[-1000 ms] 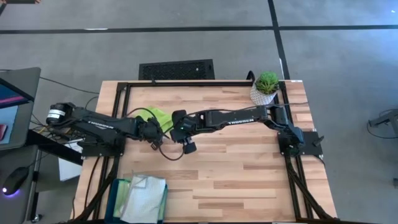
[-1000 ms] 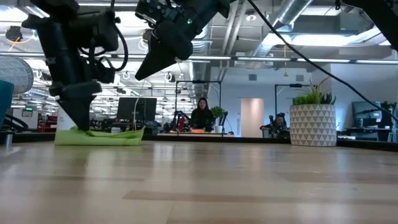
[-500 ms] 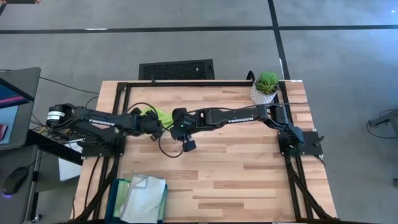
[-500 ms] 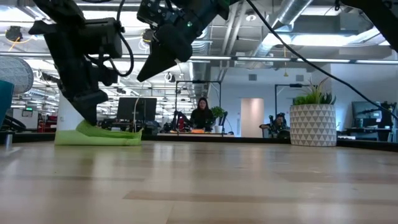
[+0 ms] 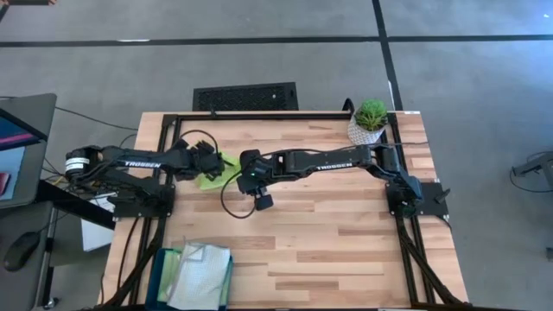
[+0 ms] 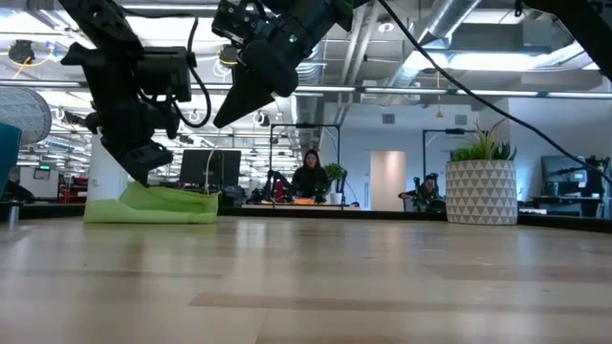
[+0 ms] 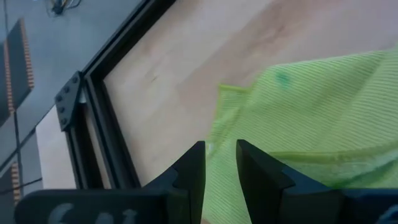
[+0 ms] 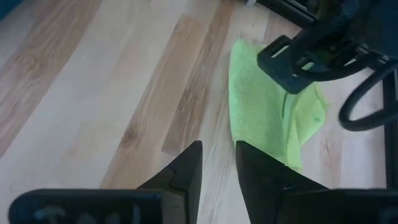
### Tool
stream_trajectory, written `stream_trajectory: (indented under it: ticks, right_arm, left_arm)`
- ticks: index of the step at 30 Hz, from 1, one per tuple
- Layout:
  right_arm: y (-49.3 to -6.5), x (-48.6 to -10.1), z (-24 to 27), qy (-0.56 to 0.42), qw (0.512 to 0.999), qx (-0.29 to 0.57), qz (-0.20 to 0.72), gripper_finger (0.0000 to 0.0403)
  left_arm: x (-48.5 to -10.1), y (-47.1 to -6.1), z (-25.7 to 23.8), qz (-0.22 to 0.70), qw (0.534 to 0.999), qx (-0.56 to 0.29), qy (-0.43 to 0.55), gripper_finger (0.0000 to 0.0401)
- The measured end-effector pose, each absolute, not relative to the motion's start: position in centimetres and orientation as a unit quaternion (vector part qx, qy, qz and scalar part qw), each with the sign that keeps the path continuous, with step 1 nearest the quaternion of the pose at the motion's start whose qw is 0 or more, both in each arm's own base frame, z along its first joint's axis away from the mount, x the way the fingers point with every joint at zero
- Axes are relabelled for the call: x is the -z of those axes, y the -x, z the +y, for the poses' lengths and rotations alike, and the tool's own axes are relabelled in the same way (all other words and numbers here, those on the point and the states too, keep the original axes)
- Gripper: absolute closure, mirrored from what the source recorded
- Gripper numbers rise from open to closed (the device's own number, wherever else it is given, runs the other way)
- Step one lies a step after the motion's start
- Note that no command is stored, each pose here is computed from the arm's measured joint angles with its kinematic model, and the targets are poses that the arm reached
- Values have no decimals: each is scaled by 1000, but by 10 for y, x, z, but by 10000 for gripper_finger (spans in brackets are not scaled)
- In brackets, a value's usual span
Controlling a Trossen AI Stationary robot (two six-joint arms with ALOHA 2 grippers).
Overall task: Fold microfiber towels
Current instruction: Fold the green microfiber cloth
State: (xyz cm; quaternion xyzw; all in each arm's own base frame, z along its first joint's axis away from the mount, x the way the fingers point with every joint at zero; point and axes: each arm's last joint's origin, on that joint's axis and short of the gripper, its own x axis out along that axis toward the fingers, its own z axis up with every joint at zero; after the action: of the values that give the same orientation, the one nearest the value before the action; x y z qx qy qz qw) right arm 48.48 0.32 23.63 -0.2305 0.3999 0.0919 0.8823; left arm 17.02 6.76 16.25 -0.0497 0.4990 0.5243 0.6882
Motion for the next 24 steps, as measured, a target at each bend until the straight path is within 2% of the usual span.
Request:
stream_trajectory:
  ticks: [5, 10, 12, 14, 17, 19, 24]
  right_arm:
    - [-484, -236, 1, 229, 881, -91, 404, 283]
    - [-484, -235, -2, 224, 880, -88, 410, 283]
    - [-484, -235, -5, 222, 880, -85, 411, 283]
    - [-484, -235, -7, 222, 880, -83, 411, 283]
    - [-483, -235, -11, 220, 881, -79, 412, 283]
    - [-483, -235, -14, 219, 881, -77, 412, 283]
    - [-483, -235, -16, 218, 881, -75, 413, 283]
  left_arm:
    - [-165, -169, 68, 516, 687, -510, 37, 318]
    - [-192, -171, 58, 512, 695, -503, 42, 318]
    - [-204, -174, 52, 493, 717, -490, 57, 318]
    - [-206, -179, 48, 495, 748, -434, 83, 318]
    - [-197, -186, 45, 514, 778, -346, 105, 318]
    - [-187, -189, 46, 518, 779, -338, 105, 318]
    - [-163, -196, 54, 561, 742, -352, 105, 318]
